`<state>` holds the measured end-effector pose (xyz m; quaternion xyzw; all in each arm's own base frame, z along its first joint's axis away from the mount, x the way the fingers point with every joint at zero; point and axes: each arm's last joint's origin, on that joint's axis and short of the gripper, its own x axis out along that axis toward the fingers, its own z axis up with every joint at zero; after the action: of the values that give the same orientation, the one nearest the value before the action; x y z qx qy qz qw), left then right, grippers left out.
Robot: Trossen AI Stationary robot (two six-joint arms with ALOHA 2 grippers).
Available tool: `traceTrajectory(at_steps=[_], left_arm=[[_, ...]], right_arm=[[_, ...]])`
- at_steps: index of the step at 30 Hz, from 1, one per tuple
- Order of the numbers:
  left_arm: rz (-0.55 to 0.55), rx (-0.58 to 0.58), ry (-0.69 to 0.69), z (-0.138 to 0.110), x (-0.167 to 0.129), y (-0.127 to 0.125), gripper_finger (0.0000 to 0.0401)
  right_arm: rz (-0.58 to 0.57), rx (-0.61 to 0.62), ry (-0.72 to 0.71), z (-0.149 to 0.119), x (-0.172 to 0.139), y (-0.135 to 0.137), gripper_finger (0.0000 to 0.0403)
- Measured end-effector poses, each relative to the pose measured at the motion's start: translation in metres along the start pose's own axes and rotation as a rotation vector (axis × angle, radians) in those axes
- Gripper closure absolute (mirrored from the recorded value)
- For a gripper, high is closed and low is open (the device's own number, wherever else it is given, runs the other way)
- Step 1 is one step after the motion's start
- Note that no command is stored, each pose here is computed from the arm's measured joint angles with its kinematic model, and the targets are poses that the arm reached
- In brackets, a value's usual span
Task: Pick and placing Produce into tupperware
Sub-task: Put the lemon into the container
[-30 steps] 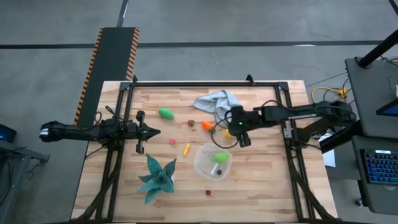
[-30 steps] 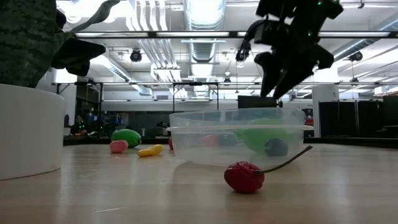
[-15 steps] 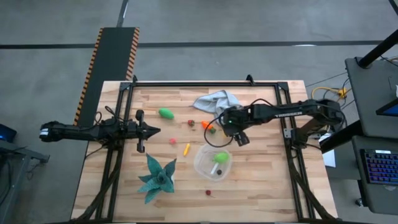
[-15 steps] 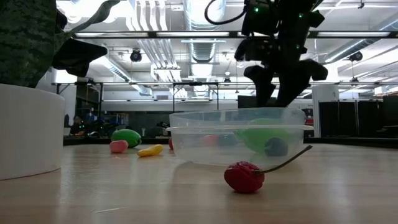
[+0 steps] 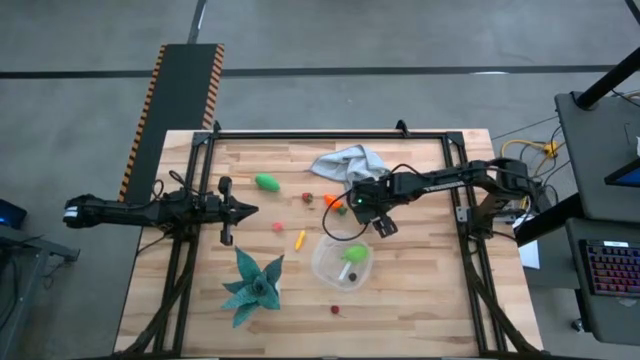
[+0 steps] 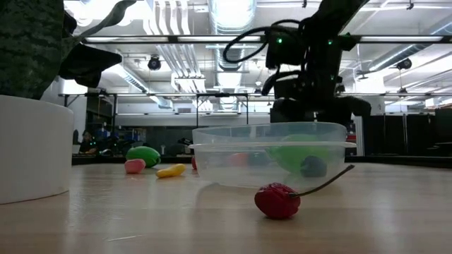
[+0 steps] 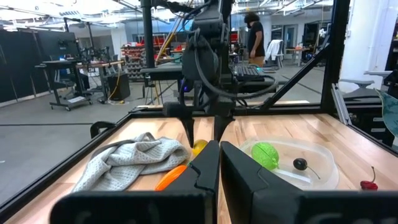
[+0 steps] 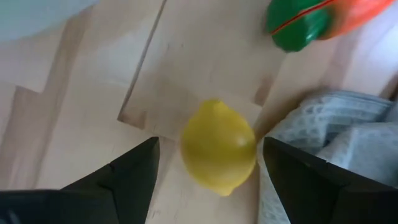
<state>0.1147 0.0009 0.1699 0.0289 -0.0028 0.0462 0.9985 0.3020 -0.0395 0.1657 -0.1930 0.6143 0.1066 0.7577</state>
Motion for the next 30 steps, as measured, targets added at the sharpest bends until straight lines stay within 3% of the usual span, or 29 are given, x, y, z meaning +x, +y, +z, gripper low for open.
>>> traceTrajectory(at_steps=[11,25,30], left_arm=[[0.000,0.000,0.002,0.000,0.000,0.000,0.0401],[0.000,0.000,0.003,0.000,0.000,0.000,0.0401],[-0.001,0.000,0.003,0.000,0.000,0.000,0.0401]], right_arm=[[0.010,0.014,0.017,0.000,0.012,-0.003,0.0137],[0.013,0.014,0.022,-0.003,0.015,-0.002,0.0207],[0.012,0.019,0.024,-0.003,0.015,-0.002,0.0210]])
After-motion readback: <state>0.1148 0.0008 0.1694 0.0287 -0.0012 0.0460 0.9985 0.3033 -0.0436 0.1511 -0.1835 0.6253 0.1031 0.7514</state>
